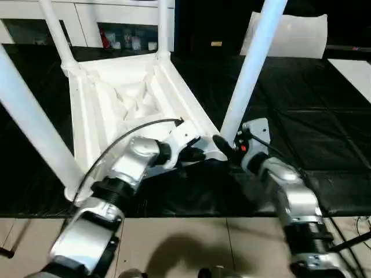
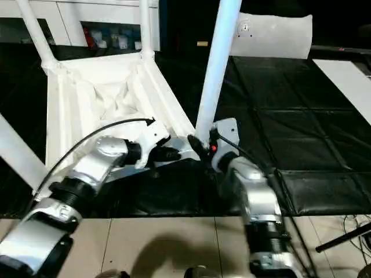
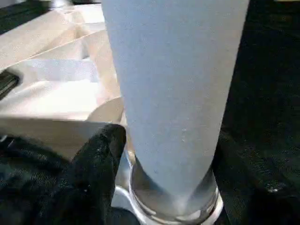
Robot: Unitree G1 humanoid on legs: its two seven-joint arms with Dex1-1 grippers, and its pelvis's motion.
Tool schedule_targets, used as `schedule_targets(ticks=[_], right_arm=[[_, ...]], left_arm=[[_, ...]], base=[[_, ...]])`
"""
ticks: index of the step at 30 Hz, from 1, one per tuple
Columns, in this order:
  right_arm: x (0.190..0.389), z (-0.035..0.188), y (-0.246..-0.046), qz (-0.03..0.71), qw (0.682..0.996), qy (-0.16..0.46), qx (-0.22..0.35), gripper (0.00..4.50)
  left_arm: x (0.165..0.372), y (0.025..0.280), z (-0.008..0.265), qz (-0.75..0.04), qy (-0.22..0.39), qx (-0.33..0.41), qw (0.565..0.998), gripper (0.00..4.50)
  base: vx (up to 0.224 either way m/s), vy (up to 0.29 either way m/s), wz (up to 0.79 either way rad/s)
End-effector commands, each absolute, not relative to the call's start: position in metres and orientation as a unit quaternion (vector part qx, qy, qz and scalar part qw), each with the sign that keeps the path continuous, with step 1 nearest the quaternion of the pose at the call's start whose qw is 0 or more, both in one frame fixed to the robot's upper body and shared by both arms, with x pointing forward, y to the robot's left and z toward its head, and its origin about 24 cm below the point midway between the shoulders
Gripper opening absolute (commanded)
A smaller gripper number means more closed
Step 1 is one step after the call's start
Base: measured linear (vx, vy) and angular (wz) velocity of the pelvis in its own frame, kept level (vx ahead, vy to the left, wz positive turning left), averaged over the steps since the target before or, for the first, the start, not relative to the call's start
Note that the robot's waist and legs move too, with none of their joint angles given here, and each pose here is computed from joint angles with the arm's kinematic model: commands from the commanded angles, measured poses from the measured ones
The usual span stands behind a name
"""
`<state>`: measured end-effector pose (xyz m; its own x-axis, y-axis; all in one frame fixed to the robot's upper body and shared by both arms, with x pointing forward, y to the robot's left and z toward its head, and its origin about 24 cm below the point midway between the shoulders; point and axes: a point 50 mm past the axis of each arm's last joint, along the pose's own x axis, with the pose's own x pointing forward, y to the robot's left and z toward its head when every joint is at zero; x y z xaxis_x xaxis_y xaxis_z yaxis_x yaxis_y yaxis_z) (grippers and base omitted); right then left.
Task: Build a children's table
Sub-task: Rotate leg to tighten
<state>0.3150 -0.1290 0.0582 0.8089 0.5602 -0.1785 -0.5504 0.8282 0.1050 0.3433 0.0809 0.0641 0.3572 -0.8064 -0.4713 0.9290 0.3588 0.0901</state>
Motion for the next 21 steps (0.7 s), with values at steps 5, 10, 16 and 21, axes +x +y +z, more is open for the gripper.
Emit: schedule_targets(ticks=[5, 10, 16, 21], right_arm=[[0.3, 0.062, -0.125, 0.454, 0.886, 0.095, -0.024, 3.58], [0.295, 0.067, -0.138, 0.519, 0.847, 0.102, -0.052, 3.83], [0.285, 0.075, -0.144, 0.614, 0.781, 0.105, -0.051, 3.66], [0.28, 0.074, -0.144, 0.654, 0.745, 0.12, -0.054, 3.33]], left_arm=[[0.331, 0.086, 0.066, -0.627, 0.136, 0.199, 0.741, 0.0], [0.324, 0.097, 0.065, -0.672, 0.145, 0.201, 0.697, 0.0], [0.315, 0.113, 0.063, -0.729, 0.172, 0.236, 0.619, 0.0], [0.311, 0.119, 0.062, -0.75, 0.187, 0.257, 0.58, 0.0]], base=[[0.0, 0.0, 0.0], [0.0, 0.0, 0.0], [0.0, 0.0, 0.0], [0.0, 0.0, 0.0]])
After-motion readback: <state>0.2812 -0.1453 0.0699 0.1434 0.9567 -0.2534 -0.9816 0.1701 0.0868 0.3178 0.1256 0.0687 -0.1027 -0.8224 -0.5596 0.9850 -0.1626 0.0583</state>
